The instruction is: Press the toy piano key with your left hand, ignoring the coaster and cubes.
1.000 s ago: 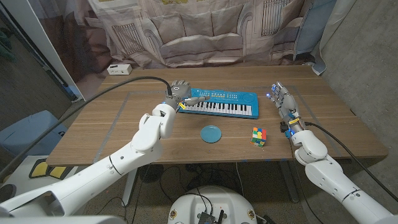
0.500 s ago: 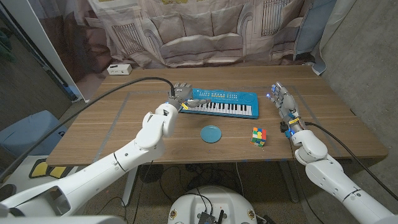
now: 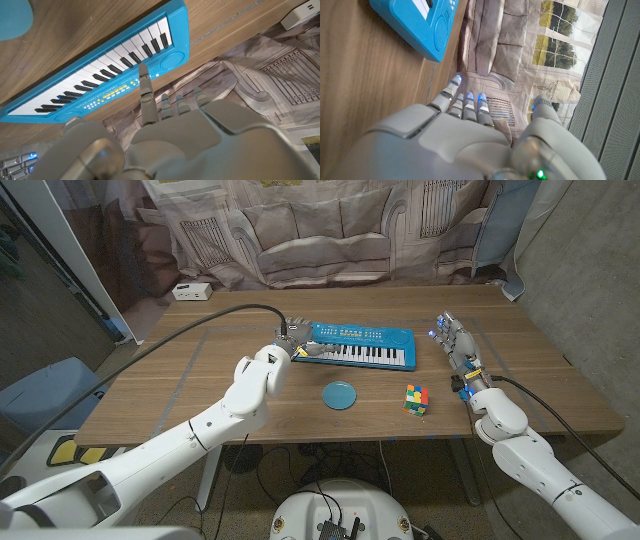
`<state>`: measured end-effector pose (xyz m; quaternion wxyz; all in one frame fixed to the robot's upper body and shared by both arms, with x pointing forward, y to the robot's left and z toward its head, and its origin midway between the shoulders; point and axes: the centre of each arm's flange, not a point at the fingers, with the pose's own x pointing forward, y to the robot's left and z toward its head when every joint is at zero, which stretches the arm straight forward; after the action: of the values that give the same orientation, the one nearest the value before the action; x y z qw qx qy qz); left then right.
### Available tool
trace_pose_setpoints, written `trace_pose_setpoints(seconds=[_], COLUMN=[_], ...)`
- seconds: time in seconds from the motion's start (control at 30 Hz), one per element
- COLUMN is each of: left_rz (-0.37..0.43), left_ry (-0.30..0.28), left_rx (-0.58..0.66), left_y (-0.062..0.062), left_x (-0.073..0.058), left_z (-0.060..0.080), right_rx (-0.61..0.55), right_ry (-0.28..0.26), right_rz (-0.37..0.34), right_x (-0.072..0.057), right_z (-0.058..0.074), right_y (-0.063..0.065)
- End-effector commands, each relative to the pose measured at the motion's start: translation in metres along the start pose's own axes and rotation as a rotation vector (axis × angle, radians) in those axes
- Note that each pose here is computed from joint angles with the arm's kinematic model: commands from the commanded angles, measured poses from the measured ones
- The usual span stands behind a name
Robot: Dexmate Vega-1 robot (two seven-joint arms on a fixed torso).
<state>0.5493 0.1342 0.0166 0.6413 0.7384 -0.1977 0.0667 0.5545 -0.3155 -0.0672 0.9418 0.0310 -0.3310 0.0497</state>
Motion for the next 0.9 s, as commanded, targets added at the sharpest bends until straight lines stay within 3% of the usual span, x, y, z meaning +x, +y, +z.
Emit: trace_pose_setpoints(seconds=[0.03, 0.9], left_rz=[-0.030, -0.056], left_ry=[-0.003, -0.038], left_rx=[0.012, -0.021], left_y=[-0.003, -0.020], left_x=[0.005, 0.009], left_z=[0.003, 0.008], right_rx=[0.000, -0.008], right_ry=[0.003, 0.012], right_rz=[-0.003, -0.010], right_x=[-0.002, -0.003], right_z=[0.000, 0.000], right_y=[-0.002, -0.001])
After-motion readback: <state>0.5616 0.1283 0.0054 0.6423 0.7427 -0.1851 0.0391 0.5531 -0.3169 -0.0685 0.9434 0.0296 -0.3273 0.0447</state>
